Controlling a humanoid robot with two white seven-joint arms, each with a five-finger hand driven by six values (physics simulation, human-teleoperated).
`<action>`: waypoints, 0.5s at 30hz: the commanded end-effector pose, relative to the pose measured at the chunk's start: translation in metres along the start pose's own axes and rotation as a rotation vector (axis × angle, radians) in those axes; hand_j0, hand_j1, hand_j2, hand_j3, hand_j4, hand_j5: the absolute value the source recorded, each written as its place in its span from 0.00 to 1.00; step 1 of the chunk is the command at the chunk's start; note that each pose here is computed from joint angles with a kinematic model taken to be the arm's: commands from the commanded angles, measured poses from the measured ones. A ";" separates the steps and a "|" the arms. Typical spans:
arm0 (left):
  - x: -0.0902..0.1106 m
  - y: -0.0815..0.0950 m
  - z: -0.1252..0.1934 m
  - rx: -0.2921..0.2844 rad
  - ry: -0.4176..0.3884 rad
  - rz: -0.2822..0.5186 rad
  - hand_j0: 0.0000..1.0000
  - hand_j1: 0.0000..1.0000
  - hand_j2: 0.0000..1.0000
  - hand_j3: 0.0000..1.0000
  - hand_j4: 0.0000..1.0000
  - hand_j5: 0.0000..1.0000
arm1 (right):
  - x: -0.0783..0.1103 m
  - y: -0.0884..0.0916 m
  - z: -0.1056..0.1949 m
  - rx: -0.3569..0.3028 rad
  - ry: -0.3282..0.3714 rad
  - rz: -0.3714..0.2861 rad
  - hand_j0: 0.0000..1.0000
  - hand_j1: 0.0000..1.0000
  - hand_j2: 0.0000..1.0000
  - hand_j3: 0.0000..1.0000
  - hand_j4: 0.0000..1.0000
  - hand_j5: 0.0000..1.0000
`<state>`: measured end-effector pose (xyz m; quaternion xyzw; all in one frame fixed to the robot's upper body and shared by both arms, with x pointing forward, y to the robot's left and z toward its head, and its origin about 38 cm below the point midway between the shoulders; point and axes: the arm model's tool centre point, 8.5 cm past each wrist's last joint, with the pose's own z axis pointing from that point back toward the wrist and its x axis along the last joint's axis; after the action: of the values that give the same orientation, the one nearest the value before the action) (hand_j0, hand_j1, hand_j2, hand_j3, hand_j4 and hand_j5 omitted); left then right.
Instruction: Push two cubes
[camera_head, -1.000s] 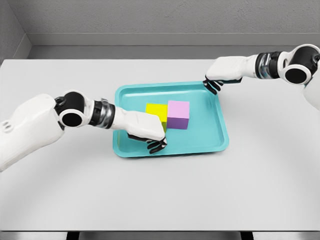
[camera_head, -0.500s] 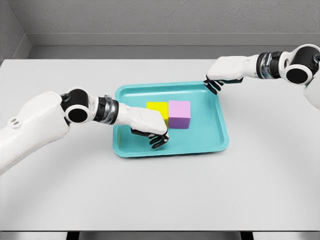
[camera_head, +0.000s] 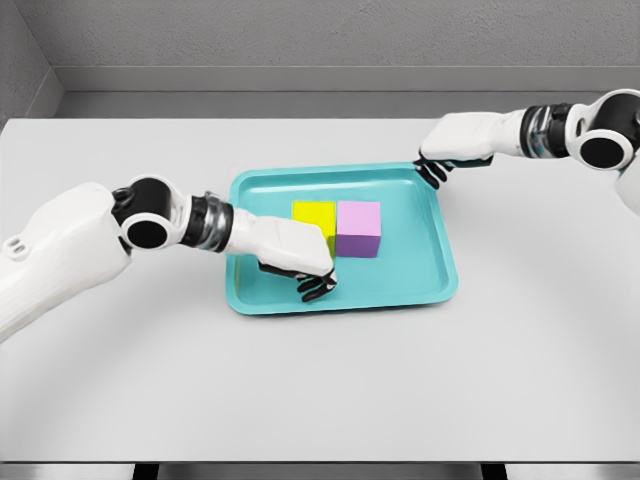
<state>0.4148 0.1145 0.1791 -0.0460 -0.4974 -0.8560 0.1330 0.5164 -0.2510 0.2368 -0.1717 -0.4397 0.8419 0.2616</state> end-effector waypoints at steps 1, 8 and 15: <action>0.032 0.008 0.026 0.018 -0.055 -0.058 0.14 0.14 0.14 0.14 0.14 0.14 | -0.013 -0.003 0.018 -0.031 0.039 -0.018 0.24 0.24 0.24 0.24 0.24 0.24; -0.053 -0.031 0.280 0.181 0.525 0.259 0.27 0.27 0.27 0.27 0.27 0.27 | -0.058 0.001 0.096 -0.154 0.200 -0.101 0.80 0.80 0.80 0.80 0.80 0.80; -0.141 -0.081 0.159 0.314 0.501 0.580 0.25 0.25 0.25 0.25 0.25 0.25 | -0.063 0.025 0.109 -0.130 0.220 -0.144 1.00 1.00 1.00 1.00 1.00 1.00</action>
<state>0.5090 0.3375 0.1906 0.0694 -0.5405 -0.6989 0.4632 0.5038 -0.3653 0.2755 -0.2432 -0.4704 0.7718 0.3520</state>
